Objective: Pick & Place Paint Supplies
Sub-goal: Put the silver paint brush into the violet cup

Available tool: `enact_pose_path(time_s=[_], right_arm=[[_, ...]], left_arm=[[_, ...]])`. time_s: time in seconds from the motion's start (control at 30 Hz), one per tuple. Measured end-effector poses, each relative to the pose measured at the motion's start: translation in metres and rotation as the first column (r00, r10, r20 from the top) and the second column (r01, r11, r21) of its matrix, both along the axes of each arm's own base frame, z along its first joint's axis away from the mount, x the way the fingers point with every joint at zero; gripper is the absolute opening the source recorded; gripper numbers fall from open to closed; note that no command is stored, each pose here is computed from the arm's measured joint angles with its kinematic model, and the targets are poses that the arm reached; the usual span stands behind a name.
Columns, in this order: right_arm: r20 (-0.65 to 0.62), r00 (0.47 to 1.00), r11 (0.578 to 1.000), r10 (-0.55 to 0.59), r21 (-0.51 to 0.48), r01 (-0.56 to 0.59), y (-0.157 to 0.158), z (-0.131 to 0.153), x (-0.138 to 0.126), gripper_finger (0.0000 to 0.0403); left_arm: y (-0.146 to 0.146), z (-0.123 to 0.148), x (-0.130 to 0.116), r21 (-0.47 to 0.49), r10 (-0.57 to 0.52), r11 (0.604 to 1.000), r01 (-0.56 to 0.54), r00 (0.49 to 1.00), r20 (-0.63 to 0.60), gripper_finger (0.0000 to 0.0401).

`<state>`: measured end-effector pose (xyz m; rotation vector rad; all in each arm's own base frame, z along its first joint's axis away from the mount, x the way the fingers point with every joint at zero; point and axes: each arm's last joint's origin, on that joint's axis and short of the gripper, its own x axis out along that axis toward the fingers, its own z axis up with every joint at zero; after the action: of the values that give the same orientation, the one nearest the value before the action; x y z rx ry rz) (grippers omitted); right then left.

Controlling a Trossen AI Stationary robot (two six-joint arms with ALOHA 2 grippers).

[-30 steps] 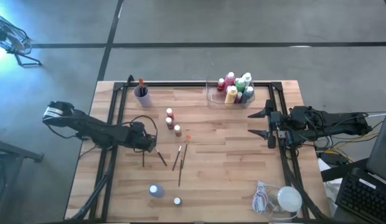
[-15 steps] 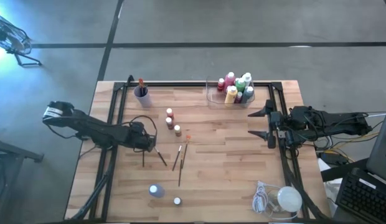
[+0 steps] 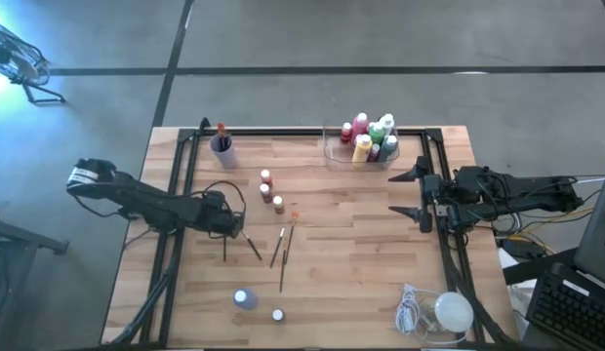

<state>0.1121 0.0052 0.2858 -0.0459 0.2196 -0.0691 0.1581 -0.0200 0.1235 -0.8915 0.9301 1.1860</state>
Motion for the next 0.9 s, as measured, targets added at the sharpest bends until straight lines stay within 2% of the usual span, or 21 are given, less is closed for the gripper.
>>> enact_pose_path(time_s=[0.23,0.9], right_arm=[[-0.001,1.000,1.000,0.000,0.000,0.000,0.0000,0.0000,0.0000,0.0354],[0.000,1.000,1.000,0.000,0.000,0.000,0.0000,0.0000,0.0000,0.0294]], left_arm=[[0.0000,0.0000,0.0003,0.000,0.000,1.000,0.000,1.000,0.003,0.0085],[0.0001,0.0002,0.0010,0.016,-0.029,0.999,0.029,1.000,0.000,0.0018]])
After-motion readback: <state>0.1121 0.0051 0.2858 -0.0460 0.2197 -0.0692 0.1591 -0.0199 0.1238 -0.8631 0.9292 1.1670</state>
